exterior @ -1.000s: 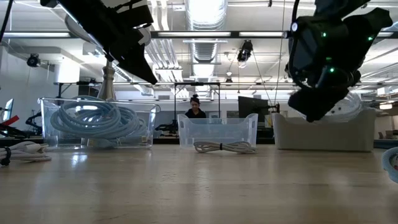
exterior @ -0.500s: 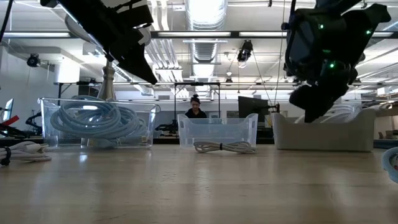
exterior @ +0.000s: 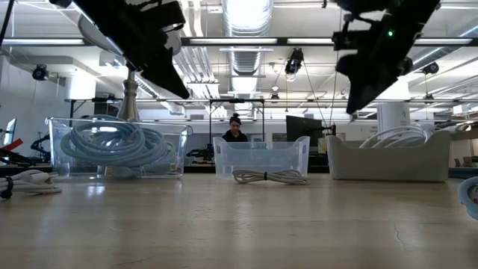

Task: Pick & Place USB Port
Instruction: Put the white HDMI cable into the gray bin

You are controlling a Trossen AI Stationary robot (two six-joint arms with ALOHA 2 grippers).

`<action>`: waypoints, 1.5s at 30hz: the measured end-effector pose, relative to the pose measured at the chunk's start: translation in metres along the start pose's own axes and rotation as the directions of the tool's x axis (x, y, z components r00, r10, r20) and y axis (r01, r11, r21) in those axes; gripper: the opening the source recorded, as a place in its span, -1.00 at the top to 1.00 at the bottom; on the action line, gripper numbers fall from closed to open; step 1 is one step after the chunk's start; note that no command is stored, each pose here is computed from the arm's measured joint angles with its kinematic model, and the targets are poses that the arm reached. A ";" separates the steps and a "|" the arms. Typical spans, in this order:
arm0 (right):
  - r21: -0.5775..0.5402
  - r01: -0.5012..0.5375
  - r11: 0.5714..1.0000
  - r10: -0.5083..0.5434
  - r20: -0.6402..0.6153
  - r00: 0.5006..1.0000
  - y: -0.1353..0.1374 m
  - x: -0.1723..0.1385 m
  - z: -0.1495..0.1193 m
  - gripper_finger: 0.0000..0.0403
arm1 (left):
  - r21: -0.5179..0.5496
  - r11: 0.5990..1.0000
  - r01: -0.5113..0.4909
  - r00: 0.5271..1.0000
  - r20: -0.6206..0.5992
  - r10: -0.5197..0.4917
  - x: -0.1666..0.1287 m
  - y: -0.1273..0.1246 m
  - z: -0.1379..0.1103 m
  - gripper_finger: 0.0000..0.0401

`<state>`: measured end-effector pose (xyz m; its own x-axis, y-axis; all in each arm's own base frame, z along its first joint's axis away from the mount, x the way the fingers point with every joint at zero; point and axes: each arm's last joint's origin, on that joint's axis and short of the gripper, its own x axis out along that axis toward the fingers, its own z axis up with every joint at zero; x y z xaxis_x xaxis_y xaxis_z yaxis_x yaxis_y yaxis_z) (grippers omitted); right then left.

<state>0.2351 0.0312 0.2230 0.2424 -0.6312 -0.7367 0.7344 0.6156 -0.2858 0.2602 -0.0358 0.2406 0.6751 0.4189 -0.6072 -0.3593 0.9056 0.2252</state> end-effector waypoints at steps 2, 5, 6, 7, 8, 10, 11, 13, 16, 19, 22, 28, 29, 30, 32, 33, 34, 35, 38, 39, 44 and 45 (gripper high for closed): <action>0.002 -0.018 1.000 0.018 0.014 1.000 0.001 -0.005 0.006 0.10 | 0.008 0.998 0.061 0.998 0.002 -0.061 -0.002 -0.002 0.005 0.00; -0.017 -0.036 0.999 0.037 0.030 0.999 0.003 -0.009 0.012 0.12 | 0.030 0.983 0.179 0.984 -0.003 -0.179 -0.008 -0.007 0.012 0.03; -0.027 -0.044 0.999 0.044 0.036 0.998 0.004 -0.010 0.014 0.12 | 0.040 0.974 0.222 0.975 -0.018 -0.221 -0.011 -0.009 0.013 0.04; -0.039 -0.050 0.998 0.051 0.042 0.998 0.004 -0.011 0.015 0.13 | 0.048 0.964 0.261 0.965 -0.039 -0.260 -0.013 -0.011 0.013 0.06; -0.049 -0.055 0.997 0.058 0.047 0.997 0.005 -0.012 0.017 0.13 | 0.050 0.953 0.299 0.953 -0.066 -0.295 -0.016 -0.013 0.012 0.07; -0.056 -0.066 0.996 0.069 0.058 0.996 0.006 -0.013 0.019 0.13 | 0.036 0.929 0.369 0.922 -0.140 -0.361 -0.022 -0.017 0.008 0.10; -0.060 -0.066 0.996 0.070 0.058 0.996 0.006 -0.013 0.019 0.12 | 0.022 0.919 0.394 0.905 -0.186 -0.384 -0.025 -0.019 0.006 0.11; -0.066 -0.066 0.996 0.070 0.058 0.996 0.006 -0.013 0.019 0.11 | -0.010 0.909 0.418 0.873 -0.273 -0.404 -0.033 -0.023 0.000 0.12; -0.071 -0.061 0.996 0.065 0.054 0.996 0.006 -0.011 0.017 0.11 | -0.064 0.919 0.390 0.825 -0.419 -0.380 -0.045 -0.026 -0.015 0.13; -0.077 -0.055 0.995 0.059 0.048 0.997 0.006 -0.009 0.015 0.12 | -0.171 0.929 0.327 0.737 -0.569 -0.364 -0.056 -0.027 -0.032 0.13; -0.078 -0.053 0.996 0.057 0.047 0.997 0.006 -0.008 0.014 0.13 | -0.285 0.921 0.267 0.596 -0.702 -0.390 -0.065 -0.031 -0.051 0.13; -0.078 -0.054 0.996 0.058 0.047 0.997 0.006 -0.008 0.014 0.11 | -0.342 0.919 0.195 0.460 -0.796 -0.394 -0.073 -0.042 -0.083 0.13; -0.078 -0.054 0.995 0.058 0.047 0.997 0.006 -0.008 0.014 0.11 | -0.337 0.924 0.180 0.455 -0.805 -0.382 -0.072 -0.042 -0.089 0.13; -0.080 -0.054 0.995 0.058 0.047 0.997 0.006 -0.008 0.014 0.11 | -0.330 0.930 0.165 0.448 -0.814 -0.369 -0.072 -0.042 -0.093 0.13; -0.080 -0.054 0.995 0.058 0.047 0.997 0.006 -0.008 0.014 0.11 | -0.321 0.937 0.136 0.439 -0.829 -0.348 -0.070 -0.041 -0.101 0.13; -0.080 -0.054 0.995 0.058 0.047 0.997 0.006 -0.008 0.014 0.11 | -0.319 0.939 0.128 0.438 -0.832 -0.342 -0.068 -0.040 -0.105 0.13; -0.080 -0.054 0.995 0.058 0.047 0.997 0.006 -0.008 0.014 0.12 | -0.317 0.940 0.125 0.437 -0.833 -0.339 -0.067 -0.040 -0.108 0.13; -0.079 -0.054 0.995 0.058 0.047 0.997 0.006 -0.008 0.014 0.12 | -0.317 0.940 0.125 0.438 -0.833 -0.339 -0.065 -0.040 -0.111 0.13; -0.078 -0.054 0.995 0.058 0.048 0.997 0.006 -0.009 0.014 0.13 | -0.342 0.928 0.148 0.453 -0.811 -0.371 -0.057 -0.042 -0.121 0.13; -0.078 -0.054 0.995 0.058 0.048 0.997 0.006 -0.009 0.014 0.13 | -0.352 0.923 0.158 0.455 -0.803 -0.384 -0.055 -0.043 -0.124 0.13; -0.076 -0.055 0.996 0.059 0.048 0.997 0.006 -0.009 0.014 0.12 | -0.422 0.887 0.189 0.437 -0.772 -0.461 -0.044 -0.046 -0.141 0.13; -0.075 -0.055 0.996 0.059 0.049 0.997 0.006 -0.009 0.014 0.12 | -0.431 0.882 0.191 0.430 -0.771 -0.470 -0.043 -0.046 -0.144 0.13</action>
<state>0.2462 0.0336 0.2362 0.3160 -0.6159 -0.7217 0.6701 0.6834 -0.2898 0.1549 -0.1055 0.1465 -0.0372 -0.2963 -0.9544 -0.4657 0.8501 -0.2458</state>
